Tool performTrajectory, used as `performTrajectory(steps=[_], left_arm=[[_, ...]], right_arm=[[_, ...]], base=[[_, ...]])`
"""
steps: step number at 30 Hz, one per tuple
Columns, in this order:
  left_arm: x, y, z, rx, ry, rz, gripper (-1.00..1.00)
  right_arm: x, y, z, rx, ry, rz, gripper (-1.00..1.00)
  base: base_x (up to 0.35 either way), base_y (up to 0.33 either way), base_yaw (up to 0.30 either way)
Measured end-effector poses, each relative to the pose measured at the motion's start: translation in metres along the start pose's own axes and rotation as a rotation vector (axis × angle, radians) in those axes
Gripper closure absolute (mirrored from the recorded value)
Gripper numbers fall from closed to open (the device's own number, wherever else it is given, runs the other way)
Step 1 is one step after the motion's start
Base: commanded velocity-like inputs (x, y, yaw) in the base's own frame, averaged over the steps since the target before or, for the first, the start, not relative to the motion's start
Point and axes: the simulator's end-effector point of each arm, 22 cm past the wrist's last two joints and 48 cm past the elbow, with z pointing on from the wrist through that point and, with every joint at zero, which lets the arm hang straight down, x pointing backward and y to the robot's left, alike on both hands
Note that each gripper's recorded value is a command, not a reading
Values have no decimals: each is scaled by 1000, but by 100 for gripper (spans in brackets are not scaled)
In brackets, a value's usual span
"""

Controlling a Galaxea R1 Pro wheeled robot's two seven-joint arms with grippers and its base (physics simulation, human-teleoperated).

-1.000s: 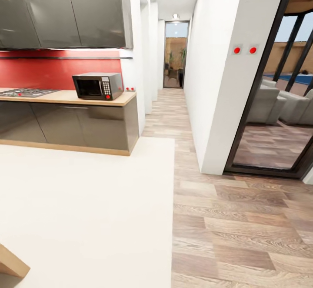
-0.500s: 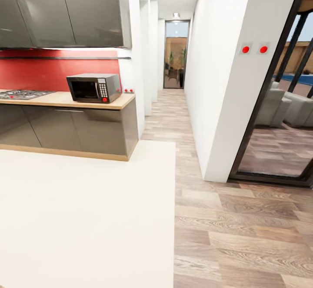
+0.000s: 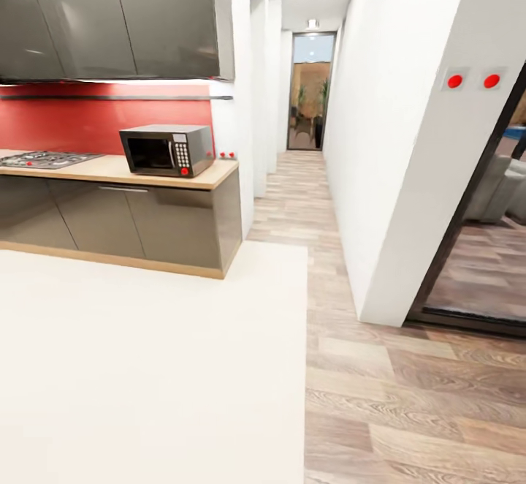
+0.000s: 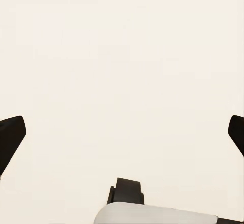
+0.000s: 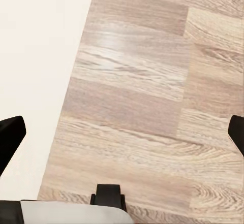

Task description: Set up a coffee station on the kitchen countertop: keep the coffee maker on the countertop, move the bottle of coffee from the kitchen shelf to the counter next to the coffee maker, place a paper coffee filter on top of the coffee maker, put the saucer next to the coffee maker with the coffee cup on the saucer, and place the electric kettle next to the coffee maker.

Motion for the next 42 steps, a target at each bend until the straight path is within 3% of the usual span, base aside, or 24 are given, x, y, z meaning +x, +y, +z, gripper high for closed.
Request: performTrajectory(steps=[42], left_arm=[[-5, 2, 0, -4, -20, -2, -100]], right_arm=[[0, 0, 0, 1, 1, 0, -100]], base=[[338, 0, 274]])
